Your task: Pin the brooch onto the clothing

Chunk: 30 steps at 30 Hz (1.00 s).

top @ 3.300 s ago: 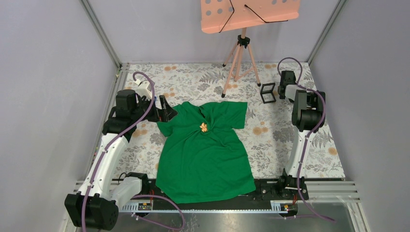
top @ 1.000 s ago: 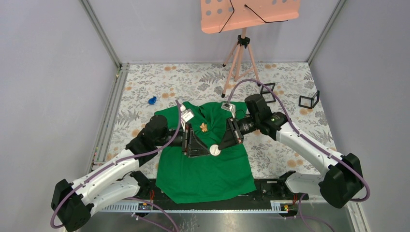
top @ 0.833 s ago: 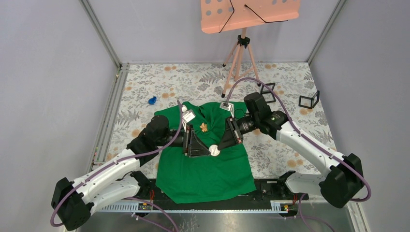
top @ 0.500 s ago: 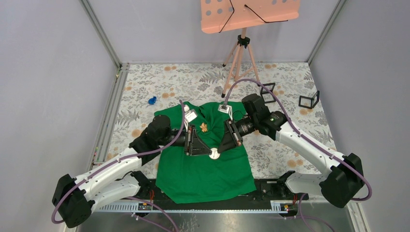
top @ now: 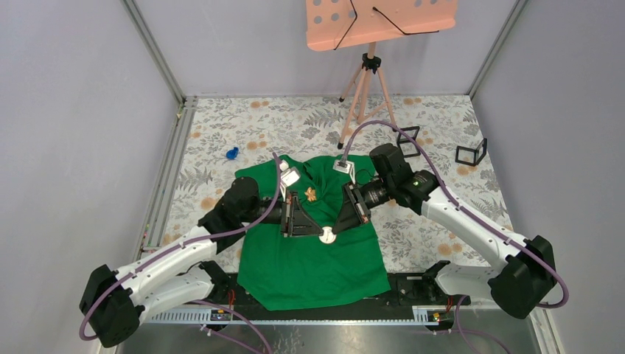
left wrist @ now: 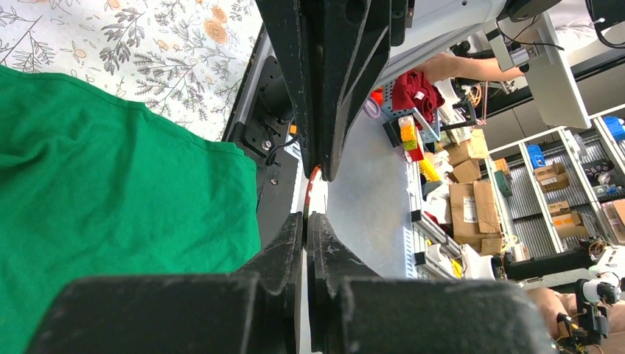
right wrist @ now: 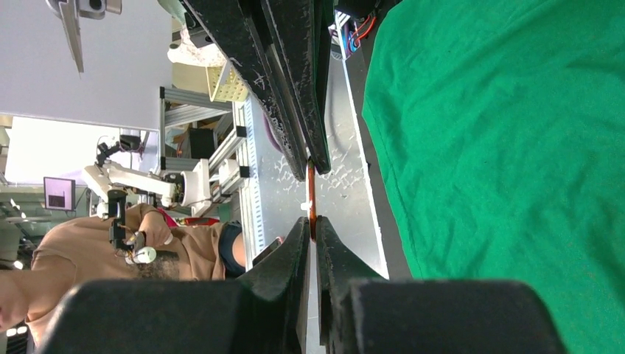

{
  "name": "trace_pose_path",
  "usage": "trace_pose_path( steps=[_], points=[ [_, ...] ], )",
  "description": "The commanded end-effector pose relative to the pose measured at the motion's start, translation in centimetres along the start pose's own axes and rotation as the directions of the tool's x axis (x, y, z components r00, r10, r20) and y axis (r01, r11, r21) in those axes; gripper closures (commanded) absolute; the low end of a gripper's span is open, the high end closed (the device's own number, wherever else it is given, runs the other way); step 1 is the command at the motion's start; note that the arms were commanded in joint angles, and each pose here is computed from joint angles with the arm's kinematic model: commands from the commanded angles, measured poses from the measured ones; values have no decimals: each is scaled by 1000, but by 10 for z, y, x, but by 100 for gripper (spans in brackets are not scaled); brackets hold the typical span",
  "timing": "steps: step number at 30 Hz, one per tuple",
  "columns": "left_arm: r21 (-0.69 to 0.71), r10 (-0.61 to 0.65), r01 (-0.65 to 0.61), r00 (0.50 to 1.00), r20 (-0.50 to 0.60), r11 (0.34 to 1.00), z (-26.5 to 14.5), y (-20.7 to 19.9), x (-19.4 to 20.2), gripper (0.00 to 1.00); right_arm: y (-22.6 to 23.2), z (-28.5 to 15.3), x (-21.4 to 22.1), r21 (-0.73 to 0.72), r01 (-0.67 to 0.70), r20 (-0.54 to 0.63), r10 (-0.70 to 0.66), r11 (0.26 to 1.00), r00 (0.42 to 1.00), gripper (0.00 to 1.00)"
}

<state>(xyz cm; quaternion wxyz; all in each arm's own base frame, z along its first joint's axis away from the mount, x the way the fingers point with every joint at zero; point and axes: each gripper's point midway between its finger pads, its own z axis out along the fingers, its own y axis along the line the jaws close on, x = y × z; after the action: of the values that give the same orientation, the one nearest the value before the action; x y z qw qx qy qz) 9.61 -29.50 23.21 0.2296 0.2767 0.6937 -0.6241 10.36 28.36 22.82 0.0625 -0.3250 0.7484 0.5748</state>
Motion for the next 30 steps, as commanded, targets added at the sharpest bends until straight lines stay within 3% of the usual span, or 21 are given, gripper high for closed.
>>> trace_pose_path(
  steps=[1, 6, 9, 11, 19, 26, 30],
  points=[
    [59, 70, -73, 996, 61, 996, -1, -18, -11, 100, 9, -1, -16, 17, 60, 72, -61, 998, 996, 100],
    [21, 78, -81, 990, 115, 996, -4, -13, -16, 100, 1, -4, -19, 92, 59, 124, -70, 994, 990, 61],
    [-10, 77, -76, 985, 152, 997, -5, -9, -20, 100, -3, -12, -20, 159, 64, 179, -93, 985, 979, 44],
    [-27, 72, -68, 980, 185, 997, -5, -5, -25, 100, -2, -21, -22, 196, 66, 226, -111, 978, 968, 38],
    [-43, 46, -33, 934, 353, 999, -8, -4, -53, 100, -8, -62, -34, 295, -9, 513, -151, 955, 845, 28],
    [-57, 68, -47, 894, 444, 997, -15, -12, -68, 100, 0, -71, -38, 166, -13, 714, -110, 986, 691, 27],
    [-54, 73, -53, 876, 476, 997, -15, -16, -72, 100, 3, -66, -37, 59, 2, 742, -45, 998, 669, 27]
  ],
)
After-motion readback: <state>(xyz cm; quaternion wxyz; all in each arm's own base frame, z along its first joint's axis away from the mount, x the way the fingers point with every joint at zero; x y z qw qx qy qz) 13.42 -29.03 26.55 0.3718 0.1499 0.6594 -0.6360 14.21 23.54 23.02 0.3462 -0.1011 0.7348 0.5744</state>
